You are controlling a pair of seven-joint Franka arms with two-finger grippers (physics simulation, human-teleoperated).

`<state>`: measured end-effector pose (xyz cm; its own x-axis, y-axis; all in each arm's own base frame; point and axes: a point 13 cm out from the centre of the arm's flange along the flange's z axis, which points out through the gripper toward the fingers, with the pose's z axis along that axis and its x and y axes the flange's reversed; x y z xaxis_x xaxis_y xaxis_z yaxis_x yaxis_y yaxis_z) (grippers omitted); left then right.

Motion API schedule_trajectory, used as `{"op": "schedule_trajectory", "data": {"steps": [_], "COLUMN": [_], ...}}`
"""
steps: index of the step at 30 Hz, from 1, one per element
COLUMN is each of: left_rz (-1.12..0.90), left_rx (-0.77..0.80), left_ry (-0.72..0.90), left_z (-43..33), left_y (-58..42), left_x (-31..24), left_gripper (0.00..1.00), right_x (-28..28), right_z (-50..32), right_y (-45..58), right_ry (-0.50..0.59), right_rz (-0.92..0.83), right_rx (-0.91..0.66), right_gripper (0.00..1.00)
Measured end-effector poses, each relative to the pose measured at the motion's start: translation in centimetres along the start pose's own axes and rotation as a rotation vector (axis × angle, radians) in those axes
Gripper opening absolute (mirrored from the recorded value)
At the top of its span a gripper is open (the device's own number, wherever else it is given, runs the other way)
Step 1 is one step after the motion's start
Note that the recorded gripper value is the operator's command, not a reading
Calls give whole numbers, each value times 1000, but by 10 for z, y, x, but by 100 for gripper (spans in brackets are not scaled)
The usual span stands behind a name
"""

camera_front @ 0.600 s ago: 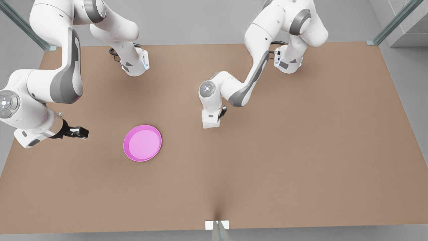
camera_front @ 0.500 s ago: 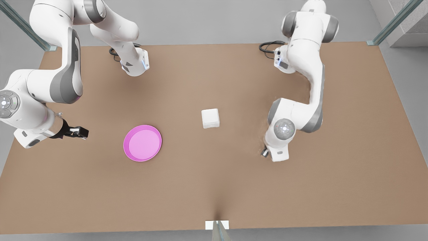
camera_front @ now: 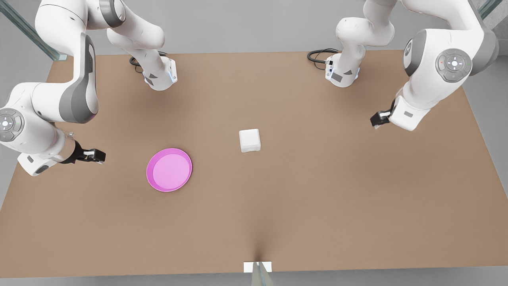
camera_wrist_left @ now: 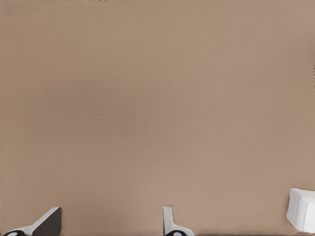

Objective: Pack egg into the box and close the box lid

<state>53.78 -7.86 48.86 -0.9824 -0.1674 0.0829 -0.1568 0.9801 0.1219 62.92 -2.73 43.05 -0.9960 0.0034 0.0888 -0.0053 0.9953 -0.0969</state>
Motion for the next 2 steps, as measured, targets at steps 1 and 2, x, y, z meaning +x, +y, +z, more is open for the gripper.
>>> {"op": "schedule_trajectory", "data": {"steps": [1,2], "left_rz": [34,66], "left_rx": [-1,-1], "left_ry": [2,3], "left_z": [0,1], "left_y": [2,5], "left_x": [0,-1], "left_gripper": [100,100], "right_x": [0,1], "right_z": [0,0], "right_y": [0,0], "right_ry": [1,2], "right_rz": [0,-1], "right_rx": [0,0], "right_gripper": [100,100]}}
